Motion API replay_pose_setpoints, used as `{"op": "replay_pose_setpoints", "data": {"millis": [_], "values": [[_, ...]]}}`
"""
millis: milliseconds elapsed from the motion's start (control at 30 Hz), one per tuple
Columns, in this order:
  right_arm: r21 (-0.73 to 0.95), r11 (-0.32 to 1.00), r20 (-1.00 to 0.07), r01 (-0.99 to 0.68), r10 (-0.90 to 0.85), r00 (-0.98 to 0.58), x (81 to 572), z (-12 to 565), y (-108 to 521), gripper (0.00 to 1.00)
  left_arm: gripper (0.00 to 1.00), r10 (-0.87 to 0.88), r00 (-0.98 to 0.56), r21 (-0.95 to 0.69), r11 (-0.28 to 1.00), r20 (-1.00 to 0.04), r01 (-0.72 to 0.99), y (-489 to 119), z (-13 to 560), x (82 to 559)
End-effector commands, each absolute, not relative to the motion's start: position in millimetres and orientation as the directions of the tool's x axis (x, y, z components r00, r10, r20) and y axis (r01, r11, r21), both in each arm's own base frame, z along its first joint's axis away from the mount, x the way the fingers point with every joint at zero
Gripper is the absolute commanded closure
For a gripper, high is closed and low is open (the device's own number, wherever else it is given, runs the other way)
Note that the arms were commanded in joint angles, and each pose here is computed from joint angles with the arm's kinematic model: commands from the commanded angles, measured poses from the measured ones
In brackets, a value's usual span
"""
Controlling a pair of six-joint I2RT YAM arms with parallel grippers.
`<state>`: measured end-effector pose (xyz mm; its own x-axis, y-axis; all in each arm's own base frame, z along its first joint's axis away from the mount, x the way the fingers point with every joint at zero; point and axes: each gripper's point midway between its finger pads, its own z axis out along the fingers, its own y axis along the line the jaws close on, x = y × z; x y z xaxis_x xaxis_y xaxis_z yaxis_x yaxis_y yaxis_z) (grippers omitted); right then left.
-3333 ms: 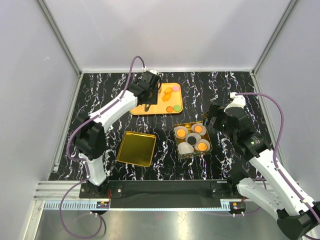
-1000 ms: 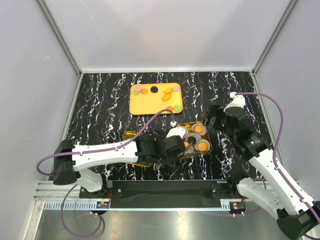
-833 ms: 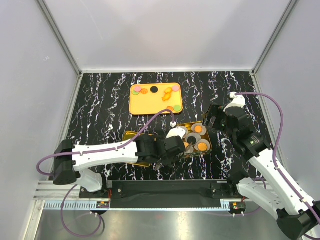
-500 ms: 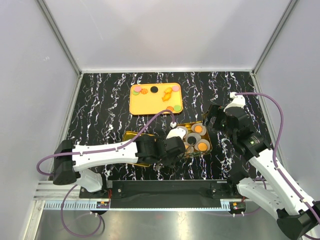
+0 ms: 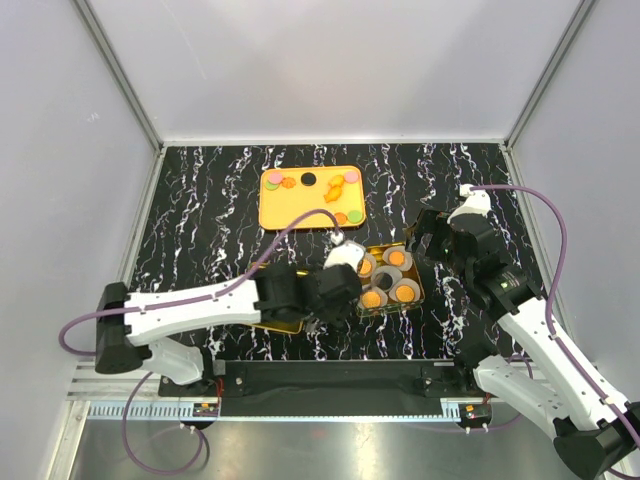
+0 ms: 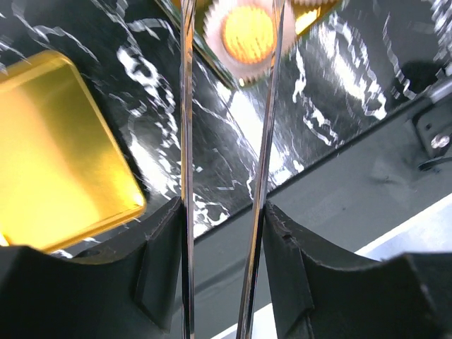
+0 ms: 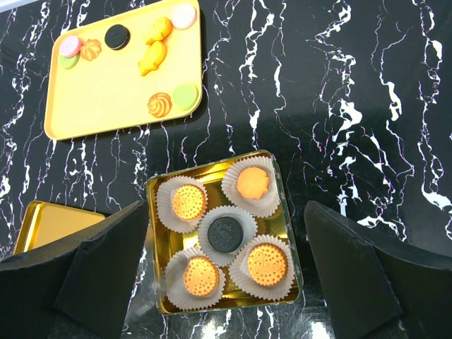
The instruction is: Pack the cookies
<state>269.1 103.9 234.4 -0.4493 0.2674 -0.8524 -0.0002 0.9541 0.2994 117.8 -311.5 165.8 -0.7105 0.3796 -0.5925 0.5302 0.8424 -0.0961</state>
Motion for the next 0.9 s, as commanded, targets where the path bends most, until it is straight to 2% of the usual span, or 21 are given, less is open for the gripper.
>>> {"op": "replay_pose_setpoints", "data": {"millis": [0, 67, 200, 367, 500, 600, 867], "values": [[0.319, 0.948, -0.865, -0.019, 0.283, -0.414, 273, 247, 107, 0.00, 0.50, 0.207, -0.643, -0.151, 0.877, -0.738, 0.456, -302, 235, 163], [0.322, 0.946, -0.864, -0.024, 0.283, -0.417, 273, 248, 109, 0.00, 0.50, 0.161, -0.622, -0.141, 0.903, -0.766, 0.406, -288, 249, 186], [0.329, 0.944, -0.861, -0.036, 0.284, -0.422, 272, 248, 111, 0.00, 0.50, -0.011, -0.603, -0.139, 0.976, -0.797, 0.166, -224, 258, 259], [0.338, 0.940, -0.858, -0.054, 0.284, -0.429, 273, 250, 116, 0.00, 0.47, -0.163, -0.553, -0.153, 0.986, -0.817, -0.064, -159, 251, 328], [0.346, 0.936, -0.856, -0.065, 0.286, -0.430, 272, 251, 118, 0.00, 0.48, -0.269, -0.544, -0.149, 0.955, -0.795, -0.256, -93, 223, 380], [0.344, 0.937, -0.854, -0.065, 0.283, -0.437, 270, 249, 118, 0.00, 0.49, -0.311, -0.584, -0.130, 0.935, -0.750, -0.330, -59, 189, 409], [0.348, 0.934, -0.851, -0.076, 0.281, -0.444, 268, 248, 119, 0.00, 0.50, -0.350, -0.695, -0.047, 0.909, -0.628, -0.415, -15, 99, 452]]}}
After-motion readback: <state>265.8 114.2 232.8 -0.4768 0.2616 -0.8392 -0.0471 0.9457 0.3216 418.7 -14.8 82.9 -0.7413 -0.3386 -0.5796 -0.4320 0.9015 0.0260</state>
